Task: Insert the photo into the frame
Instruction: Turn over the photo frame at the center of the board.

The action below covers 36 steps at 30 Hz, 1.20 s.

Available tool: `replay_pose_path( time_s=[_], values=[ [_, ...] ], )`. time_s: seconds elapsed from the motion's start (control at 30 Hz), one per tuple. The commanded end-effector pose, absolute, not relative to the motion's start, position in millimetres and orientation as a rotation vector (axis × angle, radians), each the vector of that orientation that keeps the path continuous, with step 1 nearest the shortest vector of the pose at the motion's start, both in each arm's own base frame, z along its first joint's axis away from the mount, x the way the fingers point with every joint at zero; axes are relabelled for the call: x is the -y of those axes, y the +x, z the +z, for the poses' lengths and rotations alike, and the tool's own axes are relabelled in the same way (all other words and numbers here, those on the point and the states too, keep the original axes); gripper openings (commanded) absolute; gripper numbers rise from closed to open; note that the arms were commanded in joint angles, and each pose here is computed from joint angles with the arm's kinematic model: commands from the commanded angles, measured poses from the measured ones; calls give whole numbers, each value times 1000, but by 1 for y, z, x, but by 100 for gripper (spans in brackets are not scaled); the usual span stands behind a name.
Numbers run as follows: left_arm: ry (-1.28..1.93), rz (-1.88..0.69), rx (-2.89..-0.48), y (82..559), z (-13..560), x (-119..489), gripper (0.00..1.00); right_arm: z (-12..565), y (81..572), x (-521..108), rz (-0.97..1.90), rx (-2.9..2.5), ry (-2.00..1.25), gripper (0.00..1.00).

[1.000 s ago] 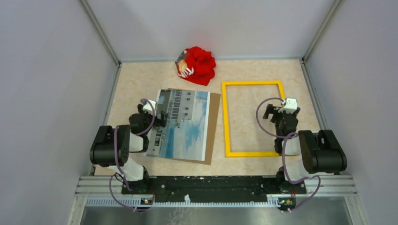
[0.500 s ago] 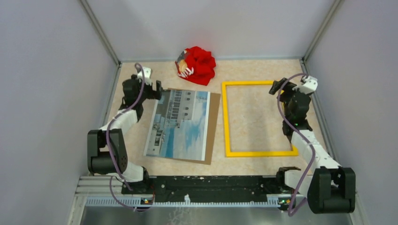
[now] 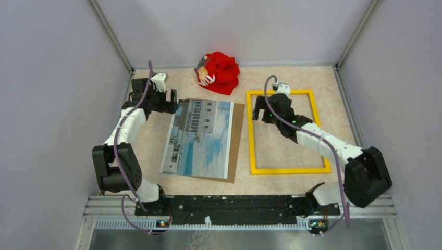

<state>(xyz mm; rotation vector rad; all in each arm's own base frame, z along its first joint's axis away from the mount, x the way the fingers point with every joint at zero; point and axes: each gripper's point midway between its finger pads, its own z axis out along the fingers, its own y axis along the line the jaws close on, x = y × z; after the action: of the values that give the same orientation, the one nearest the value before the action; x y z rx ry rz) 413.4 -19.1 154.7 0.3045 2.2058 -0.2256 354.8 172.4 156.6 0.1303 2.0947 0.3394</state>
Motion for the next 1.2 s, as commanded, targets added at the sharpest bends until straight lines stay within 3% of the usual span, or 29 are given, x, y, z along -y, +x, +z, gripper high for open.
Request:
replay_pose_path(
  time_s=[0.0, 0.23, 0.67, 0.87, 1.0, 1.17],
  values=[
    [309, -275, -2258, 405, 163, 19, 99, 144, 352, -189, 148, -2217, 39, 96],
    [330, -295, -2291, 397, 165, 21, 98, 103, 352, -241, 2, -2320, -152, 81],
    [366, -226, -2295, 388, 173, 13, 98, 44, 349, -236, -131, -2420, -149, 62],
    [394, -251, -2297, 384, 175, 17, 98, 21, 340, -235, -117, -2462, -141, 45],
    [412, -264, -2282, 383, 180, 20, 98, 14, 336, -233, -112, -2475, -141, 39],
    [462, -288, -2248, 380, 190, 26, 98, 25, 336, -235, -95, -2465, -132, 10]
  ],
)
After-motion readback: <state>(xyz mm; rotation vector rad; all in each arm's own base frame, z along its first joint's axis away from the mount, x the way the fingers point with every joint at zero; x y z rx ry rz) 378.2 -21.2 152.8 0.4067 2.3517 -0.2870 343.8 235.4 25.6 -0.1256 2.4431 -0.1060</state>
